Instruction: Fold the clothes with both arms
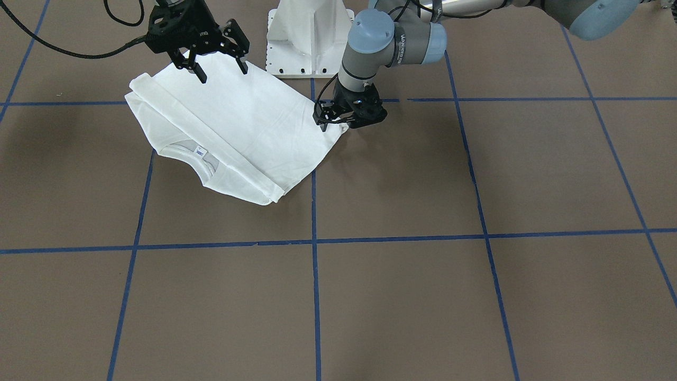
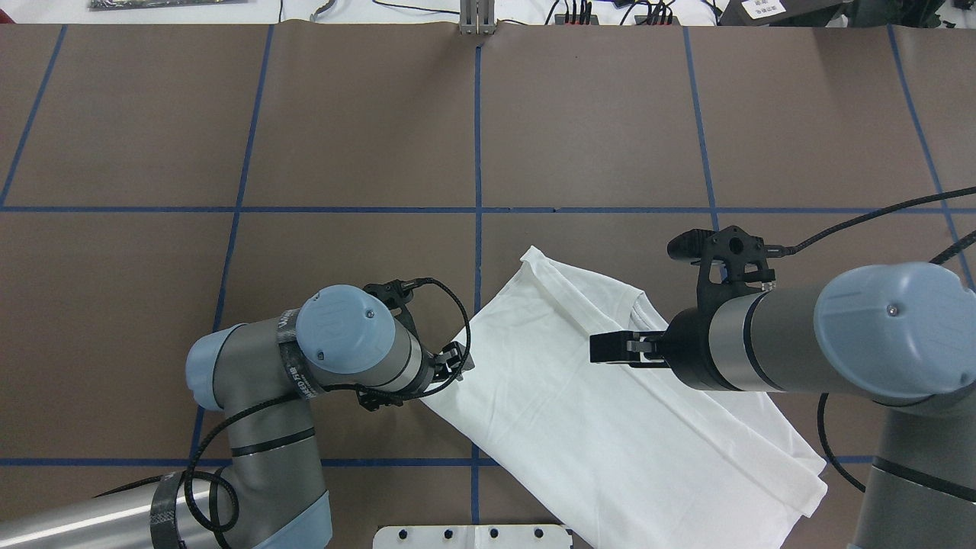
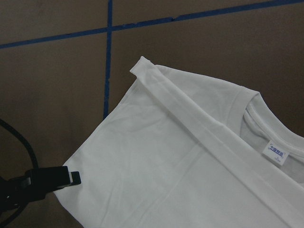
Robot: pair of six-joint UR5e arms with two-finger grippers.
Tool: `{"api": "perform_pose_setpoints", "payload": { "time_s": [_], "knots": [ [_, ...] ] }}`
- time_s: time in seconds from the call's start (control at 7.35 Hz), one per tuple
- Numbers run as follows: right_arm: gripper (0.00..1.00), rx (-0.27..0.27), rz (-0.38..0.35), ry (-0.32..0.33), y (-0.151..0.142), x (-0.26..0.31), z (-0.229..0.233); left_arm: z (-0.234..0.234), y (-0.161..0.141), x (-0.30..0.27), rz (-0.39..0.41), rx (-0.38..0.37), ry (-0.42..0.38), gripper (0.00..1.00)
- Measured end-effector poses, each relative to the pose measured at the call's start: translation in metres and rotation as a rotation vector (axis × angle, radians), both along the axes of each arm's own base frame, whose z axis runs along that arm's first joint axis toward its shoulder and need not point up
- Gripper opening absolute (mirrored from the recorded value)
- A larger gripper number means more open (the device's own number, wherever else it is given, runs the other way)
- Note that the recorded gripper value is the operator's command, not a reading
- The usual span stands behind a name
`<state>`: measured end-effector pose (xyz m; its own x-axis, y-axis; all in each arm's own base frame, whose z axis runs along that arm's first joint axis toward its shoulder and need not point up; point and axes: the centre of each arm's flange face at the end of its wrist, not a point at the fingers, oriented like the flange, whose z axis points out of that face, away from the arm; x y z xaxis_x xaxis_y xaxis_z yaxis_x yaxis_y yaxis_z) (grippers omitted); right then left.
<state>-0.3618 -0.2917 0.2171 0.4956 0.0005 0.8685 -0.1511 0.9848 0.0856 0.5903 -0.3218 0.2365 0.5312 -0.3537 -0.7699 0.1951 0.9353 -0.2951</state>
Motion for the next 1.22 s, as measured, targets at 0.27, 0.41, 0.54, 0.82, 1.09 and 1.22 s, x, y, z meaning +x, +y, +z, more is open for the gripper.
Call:
{"api": "perform_pose_setpoints", "payload": {
  "time_s": [0.27,0.41,0.54,0.82,1.09,1.22],
  "knots": [
    [1.00,0.002,0.008,-0.005,-0.004,0.002,-0.003,0.000,0.000,0.001,0.002,-0.001,0.001,0.32],
    [1.00,0.001,0.010,-0.005,-0.004,0.003,-0.003,-0.001,0.000,0.001,0.003,-0.001,0.002,0.21],
    [1.00,0.001,0.013,-0.004,-0.006,0.004,-0.002,-0.002,0.000,0.000,0.005,0.001,0.004,0.10],
    [1.00,-0.015,0.009,-0.004,-0.012,0.011,-0.001,-0.008,0.000,0.000,0.009,0.011,0.013,0.00],
    [1.00,-0.028,0.006,-0.003,-0.018,0.016,0.001,-0.017,-0.007,-0.004,-0.005,0.014,0.020,0.00],
    [1.00,-0.029,0.009,-0.001,-0.021,0.018,0.002,-0.016,-0.024,-0.013,-0.035,0.011,0.014,0.00]
  ]
}}
